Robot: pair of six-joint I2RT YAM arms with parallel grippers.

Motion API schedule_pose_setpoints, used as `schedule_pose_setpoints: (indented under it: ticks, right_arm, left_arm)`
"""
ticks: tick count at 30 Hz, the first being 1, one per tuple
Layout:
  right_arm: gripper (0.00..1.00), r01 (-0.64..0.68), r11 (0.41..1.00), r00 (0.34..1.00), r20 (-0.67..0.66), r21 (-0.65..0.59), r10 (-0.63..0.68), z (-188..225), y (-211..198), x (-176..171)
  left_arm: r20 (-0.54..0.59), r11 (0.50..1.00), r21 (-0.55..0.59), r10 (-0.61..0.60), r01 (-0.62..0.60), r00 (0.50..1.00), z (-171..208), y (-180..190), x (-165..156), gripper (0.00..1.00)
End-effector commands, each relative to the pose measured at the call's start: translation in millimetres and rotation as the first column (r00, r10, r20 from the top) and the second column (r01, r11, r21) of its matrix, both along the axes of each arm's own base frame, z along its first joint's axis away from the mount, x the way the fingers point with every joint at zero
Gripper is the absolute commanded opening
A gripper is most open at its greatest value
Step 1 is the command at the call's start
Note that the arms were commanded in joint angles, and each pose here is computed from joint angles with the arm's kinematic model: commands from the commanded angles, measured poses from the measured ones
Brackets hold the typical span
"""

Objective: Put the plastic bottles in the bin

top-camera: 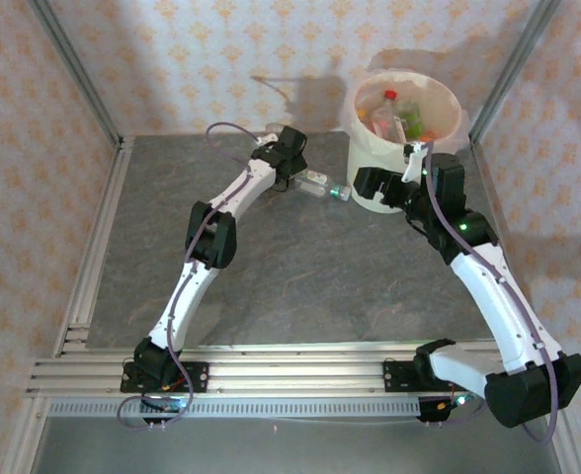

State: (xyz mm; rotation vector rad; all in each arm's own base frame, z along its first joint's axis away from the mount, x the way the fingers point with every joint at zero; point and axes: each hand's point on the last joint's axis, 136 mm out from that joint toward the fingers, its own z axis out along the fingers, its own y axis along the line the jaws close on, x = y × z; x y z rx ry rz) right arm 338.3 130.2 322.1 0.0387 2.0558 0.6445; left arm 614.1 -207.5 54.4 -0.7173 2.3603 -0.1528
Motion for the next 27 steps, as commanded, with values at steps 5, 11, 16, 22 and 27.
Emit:
schedule_pose_setpoints:
  ticks: [5, 11, 16, 22, 27]
  right_arm:
    - [0.99, 0.042, 0.998, 0.999, -0.013, -0.047, -0.043, -8, -12, -11]
    - [0.99, 0.048, 0.997, 0.999, -0.019, -0.058, -0.049, -12, -14, -12]
    - [0.99, 0.054, 0.997, 0.998, -0.018, -0.055, -0.055, -12, -15, -13]
    - [0.99, 0.065, 0.996, 0.998, -0.015, -0.058, -0.066, -14, -17, -14]
    - [0.99, 0.060, 0.998, 0.998, -0.003, -0.020, -0.060, -11, -14, -16]
  left_arm:
    - [-0.032, 0.999, 0.042, 0.036, -0.035, 0.999, -3, 23, -2, 0.85]
    - [-0.066, 0.999, 0.054, 0.005, -0.002, 0.998, -14, 23, -6, 0.69]
    - [-0.069, 0.999, 0.016, -0.028, 0.029, 0.997, -21, 20, -1, 0.57]
    - [-0.084, 0.998, 0.015, -0.063, 0.065, 0.994, -23, 19, -2, 0.44]
    - [-0.100, 0.993, 0.046, -0.105, 0.110, 0.989, -12, 23, -13, 0.39]
